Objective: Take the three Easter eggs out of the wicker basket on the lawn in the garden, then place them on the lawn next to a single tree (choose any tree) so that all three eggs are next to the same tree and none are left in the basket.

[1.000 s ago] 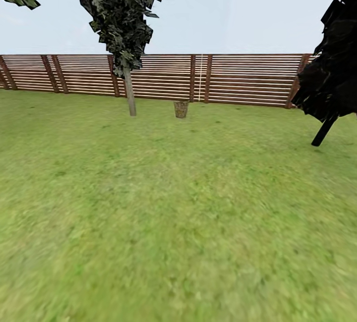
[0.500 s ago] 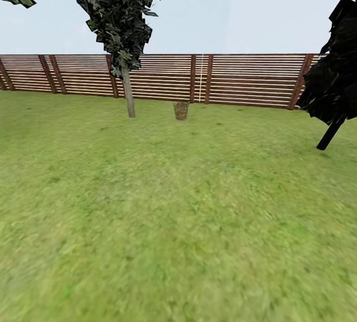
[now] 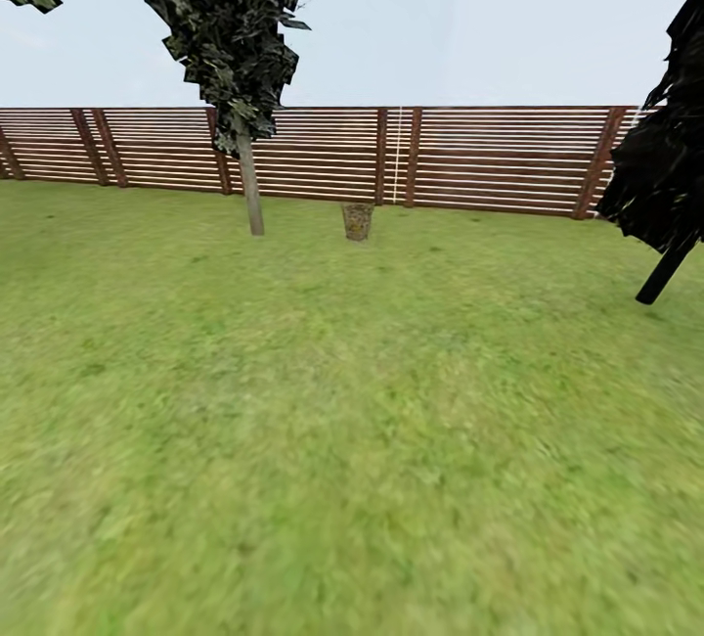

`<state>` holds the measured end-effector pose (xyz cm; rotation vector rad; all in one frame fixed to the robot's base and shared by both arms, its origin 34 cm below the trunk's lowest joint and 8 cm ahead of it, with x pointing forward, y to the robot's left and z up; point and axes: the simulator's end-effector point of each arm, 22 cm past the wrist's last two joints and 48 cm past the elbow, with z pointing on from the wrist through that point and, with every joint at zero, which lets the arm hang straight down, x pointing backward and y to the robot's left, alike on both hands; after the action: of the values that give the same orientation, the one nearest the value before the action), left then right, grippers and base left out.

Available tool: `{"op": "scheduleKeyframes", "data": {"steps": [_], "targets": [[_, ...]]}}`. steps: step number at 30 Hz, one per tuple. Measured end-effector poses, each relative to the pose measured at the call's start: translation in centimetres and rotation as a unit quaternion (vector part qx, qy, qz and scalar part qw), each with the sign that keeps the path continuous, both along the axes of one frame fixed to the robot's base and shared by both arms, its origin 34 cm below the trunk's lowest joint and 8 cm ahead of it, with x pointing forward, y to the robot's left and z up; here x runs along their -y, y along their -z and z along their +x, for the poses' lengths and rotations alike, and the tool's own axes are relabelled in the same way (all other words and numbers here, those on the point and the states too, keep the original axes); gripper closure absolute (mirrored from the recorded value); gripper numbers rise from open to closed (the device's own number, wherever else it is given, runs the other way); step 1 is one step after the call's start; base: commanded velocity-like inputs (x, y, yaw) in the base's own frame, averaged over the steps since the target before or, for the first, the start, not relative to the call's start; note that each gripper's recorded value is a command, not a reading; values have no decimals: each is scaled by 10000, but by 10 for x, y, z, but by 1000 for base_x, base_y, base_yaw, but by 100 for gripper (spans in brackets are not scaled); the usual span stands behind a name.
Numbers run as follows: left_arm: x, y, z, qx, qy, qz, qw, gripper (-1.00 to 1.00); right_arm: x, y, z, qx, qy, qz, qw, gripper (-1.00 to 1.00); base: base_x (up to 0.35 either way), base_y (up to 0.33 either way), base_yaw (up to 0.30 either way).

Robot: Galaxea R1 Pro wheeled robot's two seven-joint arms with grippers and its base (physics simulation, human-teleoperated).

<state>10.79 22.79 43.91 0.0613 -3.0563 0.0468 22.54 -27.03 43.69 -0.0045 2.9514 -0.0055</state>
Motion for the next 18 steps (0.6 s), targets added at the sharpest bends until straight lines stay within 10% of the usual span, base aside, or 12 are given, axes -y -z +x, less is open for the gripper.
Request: {"op": "scheduleKeyframes", "data": {"steps": [18], "targets": [[0,0,0,0,0,0,10000,-100,0,0,0,-1,1,0,10000,-100,337,0,0]]}}
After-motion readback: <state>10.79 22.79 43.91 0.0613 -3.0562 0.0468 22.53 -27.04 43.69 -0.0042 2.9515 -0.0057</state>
